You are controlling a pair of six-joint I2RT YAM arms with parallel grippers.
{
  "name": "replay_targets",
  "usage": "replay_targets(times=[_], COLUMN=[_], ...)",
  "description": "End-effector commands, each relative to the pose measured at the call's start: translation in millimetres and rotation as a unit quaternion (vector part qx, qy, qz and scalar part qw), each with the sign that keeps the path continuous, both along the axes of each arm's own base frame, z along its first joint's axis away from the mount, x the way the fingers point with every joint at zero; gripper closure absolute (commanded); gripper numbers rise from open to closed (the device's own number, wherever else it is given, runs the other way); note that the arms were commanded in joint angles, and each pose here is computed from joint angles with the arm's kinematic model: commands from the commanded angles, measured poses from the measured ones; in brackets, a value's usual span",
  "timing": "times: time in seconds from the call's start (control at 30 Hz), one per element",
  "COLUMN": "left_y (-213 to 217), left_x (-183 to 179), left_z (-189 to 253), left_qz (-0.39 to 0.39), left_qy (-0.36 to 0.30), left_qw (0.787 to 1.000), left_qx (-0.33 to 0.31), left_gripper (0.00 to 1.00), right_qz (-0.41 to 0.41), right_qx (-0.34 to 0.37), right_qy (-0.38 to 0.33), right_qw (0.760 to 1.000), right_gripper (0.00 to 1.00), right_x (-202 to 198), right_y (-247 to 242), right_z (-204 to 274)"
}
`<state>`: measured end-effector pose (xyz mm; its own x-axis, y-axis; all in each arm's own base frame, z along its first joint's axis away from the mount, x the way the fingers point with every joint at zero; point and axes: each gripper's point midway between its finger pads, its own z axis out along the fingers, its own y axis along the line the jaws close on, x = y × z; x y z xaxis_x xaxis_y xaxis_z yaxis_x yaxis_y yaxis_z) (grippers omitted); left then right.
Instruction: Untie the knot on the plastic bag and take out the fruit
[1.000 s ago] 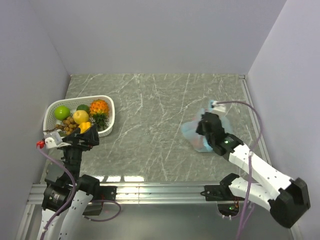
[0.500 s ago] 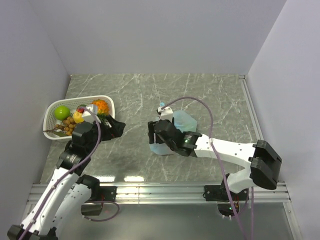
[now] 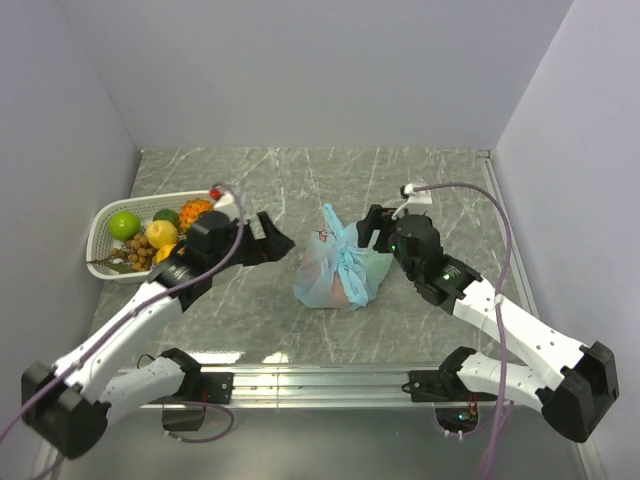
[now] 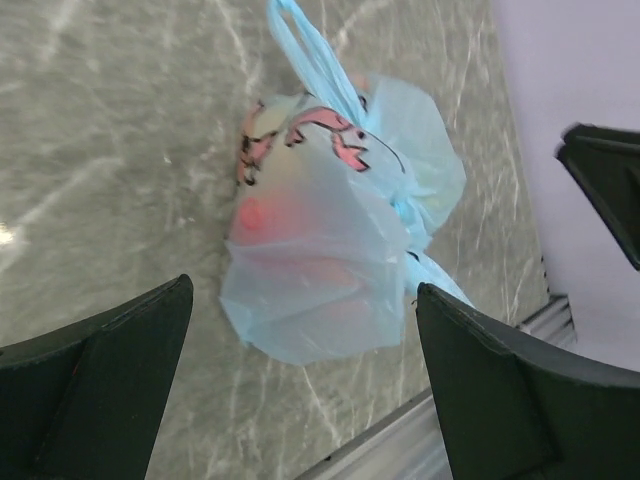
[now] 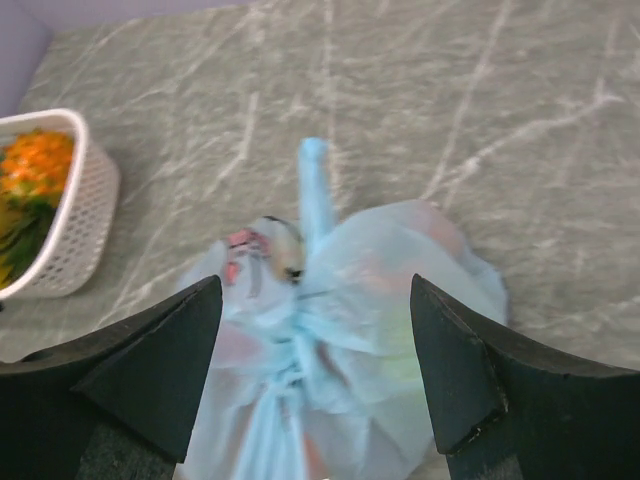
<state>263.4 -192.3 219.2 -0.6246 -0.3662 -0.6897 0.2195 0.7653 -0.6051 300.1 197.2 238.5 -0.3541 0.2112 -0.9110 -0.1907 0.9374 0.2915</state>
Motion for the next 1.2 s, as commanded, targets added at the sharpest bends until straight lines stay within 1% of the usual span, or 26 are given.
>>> replay_targets(times=[0.0, 0.03, 0.07, 0.1, 0.17, 0.27, 0.3, 0.33, 0.4, 0.43, 0.47, 0.5, 0.53, 0.57, 0.6, 0.63, 0.67, 0.7, 0.73, 0.77, 0.83, 0.97, 1.0, 1.03, 1.1, 1.17], left_y=[-42, -48, -54, -64, -76, -97, -104, -107, -115, -116, -118, -122, -125, -126, -128, -130, -129, -129, -128, -124, -116, -81, -68, -56, -30, -7], left_x=[12, 15, 18, 20, 26, 31, 34, 35, 36, 36, 35, 33, 32, 29, 26, 26, 23, 21, 21, 20, 21, 20, 23, 20, 25, 22], left_z=[31, 28, 33, 22, 22, 2, -16, -22, -39, -45, -51, -59, -61, -65, -68, -68, -73, -72, -71, -75, -72, -80, -74, -83, -75, -76], left_qz=[-0.031, -0.031, -0.031, -0.031, -0.032, -0.044, -0.041, -0.042, -0.039, -0.039, -0.041, -0.045, -0.048, -0.050, -0.054, -0.054, -0.054, -0.055, -0.053, -0.046, -0.033, 0.018, 0.041, 0.053, 0.090, 0.112], left_qy=[-0.030, -0.027, -0.029, -0.021, -0.031, -0.013, 0.001, 0.004, 0.013, 0.015, 0.020, 0.026, 0.029, 0.033, 0.034, 0.033, 0.035, 0.034, 0.033, 0.035, 0.029, 0.027, 0.025, 0.035, 0.040, 0.044], left_qw=[0.999, 0.999, 0.999, 0.999, 0.998, 0.996, 0.994, 0.993, 0.990, 0.989, 0.988, 0.987, 0.987, 0.987, 0.987, 0.988, 0.987, 0.988, 0.988, 0.988, 0.988, 0.985, 0.986, 0.985, 0.987, 0.987], left_qx=[-0.006, 0.006, 0.013, 0.032, 0.042, 0.076, 0.099, 0.113, 0.137, 0.144, 0.148, 0.152, 0.148, 0.149, 0.149, 0.144, 0.146, 0.143, 0.139, 0.145, 0.146, 0.169, 0.159, 0.162, 0.130, 0.107], left_gripper=[0.01, 0.01, 0.01, 0.01, 0.01, 0.02, 0.02, 0.03, 0.11, 0.15, 0.22, 0.25, 0.30, 0.42, 0.48, 0.56, 0.74, 0.86, 0.97, 1.00, 1.00, 0.99, 0.99, 0.99, 1.00, 0.99], right_qz=[0.036, 0.059, 0.060, 0.065, 0.064, 0.047, 0.043, 0.039, 0.030, 0.029, 0.029, 0.028, 0.029, 0.031, 0.028, 0.026, 0.026, 0.027, 0.027, 0.025, 0.004, -0.089, -0.108, -0.131, -0.176, -0.186], right_qx=[0.042, 0.052, 0.081, 0.089, 0.098, 0.091, 0.087, 0.084, 0.086, 0.084, 0.081, 0.078, 0.076, 0.076, 0.076, 0.077, 0.078, 0.078, 0.079, 0.075, 0.070, 0.065, 0.070, 0.087, 0.106, 0.128], right_qy=[0.019, 0.036, 0.027, 0.032, 0.045, 0.067, 0.075, 0.079, 0.073, 0.074, 0.073, 0.074, 0.074, 0.074, 0.070, 0.070, 0.067, 0.067, 0.064, 0.065, 0.054, 0.043, 0.048, 0.049, 0.037, 0.020], right_qw=[0.998, 0.996, 0.995, 0.993, 0.992, 0.992, 0.992, 0.993, 0.993, 0.993, 0.994, 0.994, 0.994, 0.994, 0.994, 0.994, 0.994, 0.994, 0.994, 0.995, 0.996, 0.993, 0.991, 0.986, 0.978, 0.974], right_gripper=[0.18, 0.18, 0.18, 0.18, 0.18, 0.18, 0.19, 0.21, 0.26, 0.32, 0.35, 0.40, 0.55, 0.62, 0.69, 0.83, 0.89, 0.99, 1.00, 1.00, 1.00, 1.00, 1.00, 1.00, 1.00, 1.00], right_x=[1, -5, -1, -1, -3, 2, 2, 1, 3, 2, 2, 2, 1, 0, 0, 0, -1, -2, -2, -2, 0, 6, 4, 4, 0, -5], right_y=[2, 6, 8, 11, 12, 11, 10, 8, 5, 4, 3, 2, 2, 2, 1, 0, -1, -2, -2, -3, -12, -65, -78, -90, -121, -131], right_z=[-21, -39, -37, -44, -63, -88, -96, -103, -105, -108, -109, -110, -111, -111, -109, -110, -108, -107, -105, -106, -100, -95, -100, -100, -99, -91])
